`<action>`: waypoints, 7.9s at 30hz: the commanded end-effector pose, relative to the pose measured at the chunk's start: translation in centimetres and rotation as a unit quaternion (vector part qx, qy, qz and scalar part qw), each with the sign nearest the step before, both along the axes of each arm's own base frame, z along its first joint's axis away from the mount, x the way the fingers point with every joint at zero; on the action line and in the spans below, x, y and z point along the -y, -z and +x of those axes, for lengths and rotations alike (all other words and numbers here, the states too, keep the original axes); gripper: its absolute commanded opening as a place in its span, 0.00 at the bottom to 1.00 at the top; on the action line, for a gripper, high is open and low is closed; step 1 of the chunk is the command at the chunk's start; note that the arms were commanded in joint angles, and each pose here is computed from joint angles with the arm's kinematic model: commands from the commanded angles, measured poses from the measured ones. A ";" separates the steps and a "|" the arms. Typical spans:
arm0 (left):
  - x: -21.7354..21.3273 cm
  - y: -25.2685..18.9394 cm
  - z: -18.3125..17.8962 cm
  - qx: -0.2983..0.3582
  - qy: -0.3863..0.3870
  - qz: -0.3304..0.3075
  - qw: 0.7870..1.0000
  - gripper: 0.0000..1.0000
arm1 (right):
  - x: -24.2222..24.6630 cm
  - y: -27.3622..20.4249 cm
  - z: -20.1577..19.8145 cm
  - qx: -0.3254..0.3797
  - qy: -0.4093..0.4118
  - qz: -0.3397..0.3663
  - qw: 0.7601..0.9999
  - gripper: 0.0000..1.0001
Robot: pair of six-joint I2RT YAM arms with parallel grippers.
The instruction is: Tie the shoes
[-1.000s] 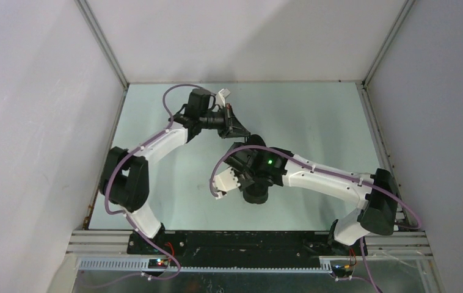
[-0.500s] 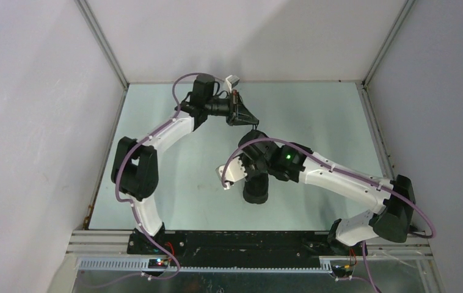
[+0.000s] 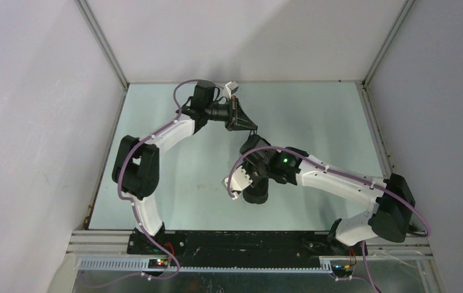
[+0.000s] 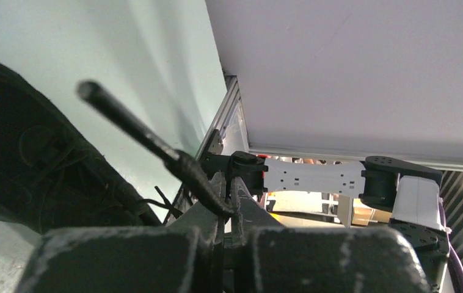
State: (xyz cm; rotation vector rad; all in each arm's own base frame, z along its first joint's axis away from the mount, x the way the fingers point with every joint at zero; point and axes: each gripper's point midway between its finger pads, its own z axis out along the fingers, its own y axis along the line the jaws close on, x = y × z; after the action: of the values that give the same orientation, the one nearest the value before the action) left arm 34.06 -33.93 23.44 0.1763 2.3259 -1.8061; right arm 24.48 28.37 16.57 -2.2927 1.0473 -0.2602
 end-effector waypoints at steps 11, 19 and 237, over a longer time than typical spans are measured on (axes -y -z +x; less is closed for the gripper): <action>-3.1 1.5 3.3 0.102 -0.092 0.054 0.989 0.00 | 1.9 6.8 -5.1 -0.163 -0.008 -0.070 0.984 0.00; -3.7 3.6 2.5 0.089 -0.092 0.078 0.989 0.00 | 2.2 3.4 -5.0 -0.175 0.032 0.009 0.984 0.36; -1.9 1.6 -0.1 0.164 -0.014 0.083 0.983 0.00 | 5.5 -0.4 5.4 -0.299 0.142 0.162 0.930 0.43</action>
State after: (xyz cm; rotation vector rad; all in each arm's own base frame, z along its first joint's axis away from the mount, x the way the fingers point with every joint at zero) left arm 33.99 -31.90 20.24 0.3550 2.2810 -1.4552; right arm 28.51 22.90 17.97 -2.0595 1.5151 0.4114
